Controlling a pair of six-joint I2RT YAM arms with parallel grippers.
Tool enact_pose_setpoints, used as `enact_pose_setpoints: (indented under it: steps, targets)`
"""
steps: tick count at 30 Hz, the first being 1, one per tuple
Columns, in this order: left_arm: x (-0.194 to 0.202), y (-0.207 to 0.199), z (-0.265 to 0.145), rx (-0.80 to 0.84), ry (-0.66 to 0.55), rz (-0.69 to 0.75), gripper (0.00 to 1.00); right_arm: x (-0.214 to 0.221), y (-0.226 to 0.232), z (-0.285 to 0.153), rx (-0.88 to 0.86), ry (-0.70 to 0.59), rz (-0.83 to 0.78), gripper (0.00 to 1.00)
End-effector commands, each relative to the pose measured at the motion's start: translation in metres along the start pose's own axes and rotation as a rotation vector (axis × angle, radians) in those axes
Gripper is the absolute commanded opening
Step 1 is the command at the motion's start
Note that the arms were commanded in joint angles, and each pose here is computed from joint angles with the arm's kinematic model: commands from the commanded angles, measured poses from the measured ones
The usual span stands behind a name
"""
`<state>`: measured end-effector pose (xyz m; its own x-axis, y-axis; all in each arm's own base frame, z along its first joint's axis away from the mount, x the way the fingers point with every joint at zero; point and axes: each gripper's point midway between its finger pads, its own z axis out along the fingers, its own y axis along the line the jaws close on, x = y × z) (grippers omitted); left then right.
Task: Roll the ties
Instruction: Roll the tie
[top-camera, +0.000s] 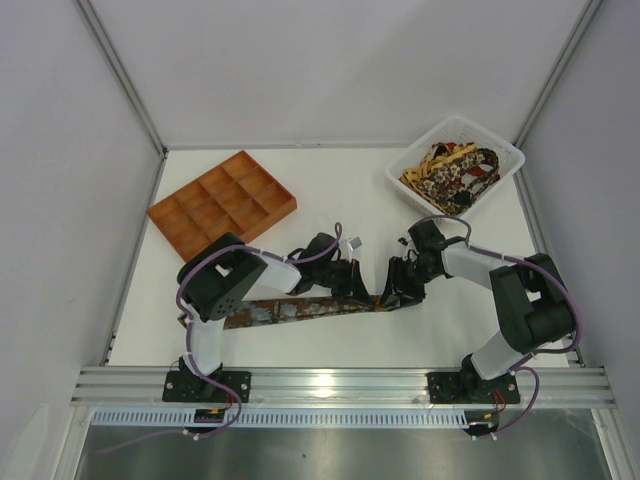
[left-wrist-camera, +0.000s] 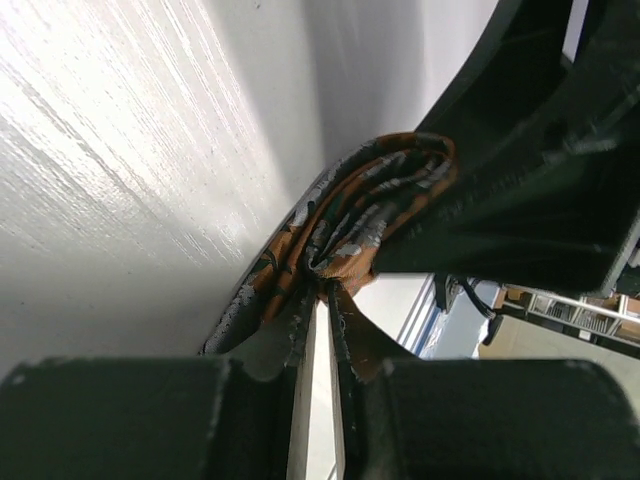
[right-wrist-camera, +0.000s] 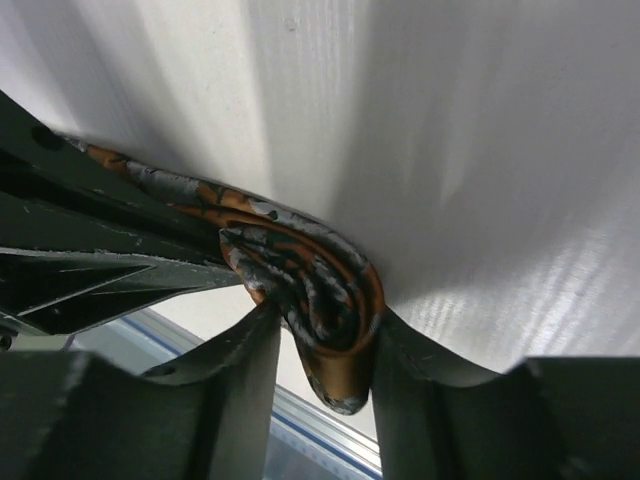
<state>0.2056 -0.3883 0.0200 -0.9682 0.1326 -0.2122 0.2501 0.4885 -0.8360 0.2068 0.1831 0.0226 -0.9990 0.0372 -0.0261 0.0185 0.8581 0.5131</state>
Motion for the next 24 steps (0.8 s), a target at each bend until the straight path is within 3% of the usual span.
enact_pose_setpoints:
  steps: [1,11,14,22,24]
  targets:
    - [-0.014,-0.001,0.005,0.008,-0.030,0.025,0.15,-0.001,0.019,0.000,-0.120,-0.018,-0.023,0.48]
    - [-0.011,0.009,0.005,-0.006,-0.016,0.013,0.15,-0.004,0.018,0.014,-0.166,-0.038,-0.036,0.52]
    - [-0.011,0.009,0.004,-0.013,-0.012,0.016,0.15,-0.005,0.015,0.017,-0.154,-0.037,-0.027,0.49]
    - [-0.014,0.002,-0.002,-0.015,-0.023,0.043,0.15,-0.011,0.004,0.006,-0.033,-0.026,-0.015,0.05]
    - [-0.016,-0.004,-0.007,-0.012,-0.030,0.058,0.15,-0.008,0.000,0.002,0.005,-0.013,-0.014,0.00]
